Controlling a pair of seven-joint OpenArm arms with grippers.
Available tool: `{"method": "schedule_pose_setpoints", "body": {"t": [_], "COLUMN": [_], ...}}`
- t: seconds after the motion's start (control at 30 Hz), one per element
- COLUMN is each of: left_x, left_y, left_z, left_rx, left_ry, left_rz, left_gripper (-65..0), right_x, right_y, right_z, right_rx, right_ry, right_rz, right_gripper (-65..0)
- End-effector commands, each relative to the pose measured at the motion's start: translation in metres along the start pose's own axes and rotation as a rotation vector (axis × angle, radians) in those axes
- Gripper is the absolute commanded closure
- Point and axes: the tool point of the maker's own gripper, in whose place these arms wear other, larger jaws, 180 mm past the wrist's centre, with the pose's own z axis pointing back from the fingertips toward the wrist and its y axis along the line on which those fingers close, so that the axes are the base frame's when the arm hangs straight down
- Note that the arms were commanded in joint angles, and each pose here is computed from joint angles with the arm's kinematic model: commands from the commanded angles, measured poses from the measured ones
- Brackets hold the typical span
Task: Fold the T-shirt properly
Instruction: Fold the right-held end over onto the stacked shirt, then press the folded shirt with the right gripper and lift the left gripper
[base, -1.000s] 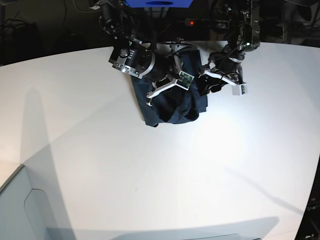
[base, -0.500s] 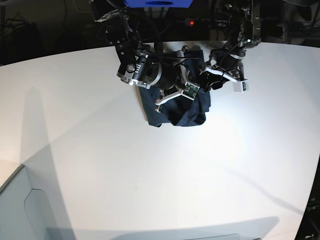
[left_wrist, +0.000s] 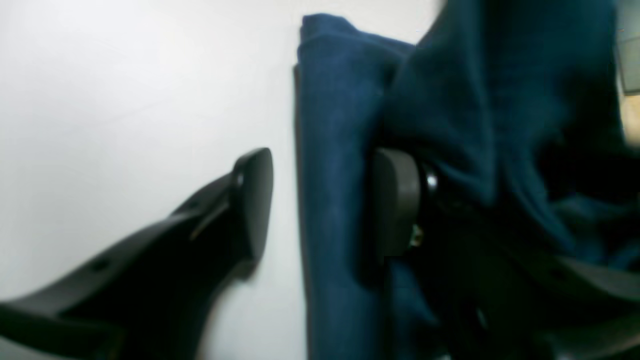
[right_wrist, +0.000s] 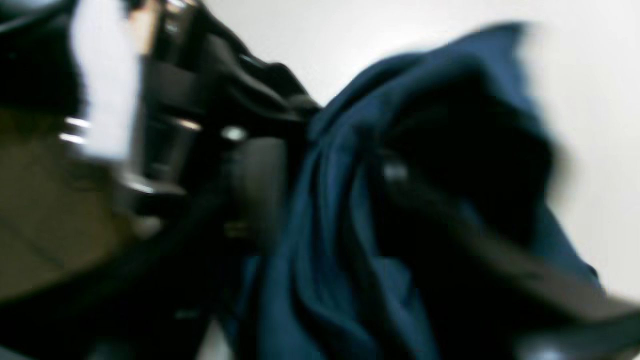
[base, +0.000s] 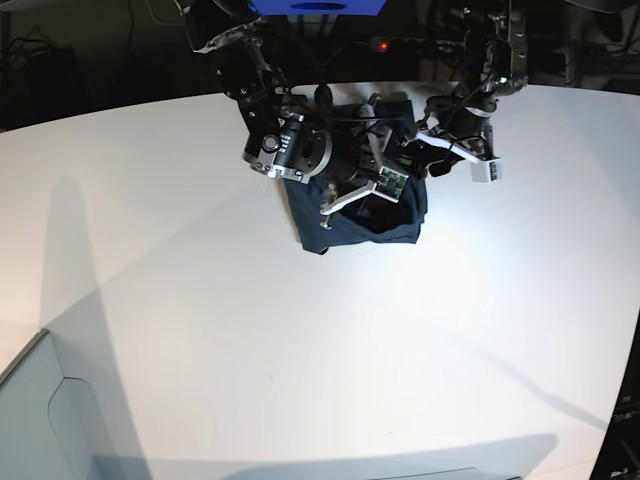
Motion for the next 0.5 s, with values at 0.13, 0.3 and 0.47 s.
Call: {"method": "schedule_pose_setpoints", "body": {"t": [0.13,0.3,0.47], "left_x": [0.025,0.036,0.058], "left_y": [0.000,0.014,0.019], "left_z": [0.012,0.031,0.061], "left_rx": [0.000,0.045,0.084], "left_ry": [-0.075,-0.115,-0.186], "left_rz": [-0.012,-0.010,-0.040], "left_gripper": [-31.3,-31.3,-31.3], "right_x": [0.033,0.043,0.036], "right_y": [-0.015,-0.042,-0.048], "right_z": [0.026,0.065,0.099], "right_rx": [-0.072,-0.212,-0.314], "right_ry": [-0.135,-0.184,-0.194], "right_rz": [-0.009,-0.010,-0.048], "right_gripper": [-47.4,-47.4,-47.4]}}
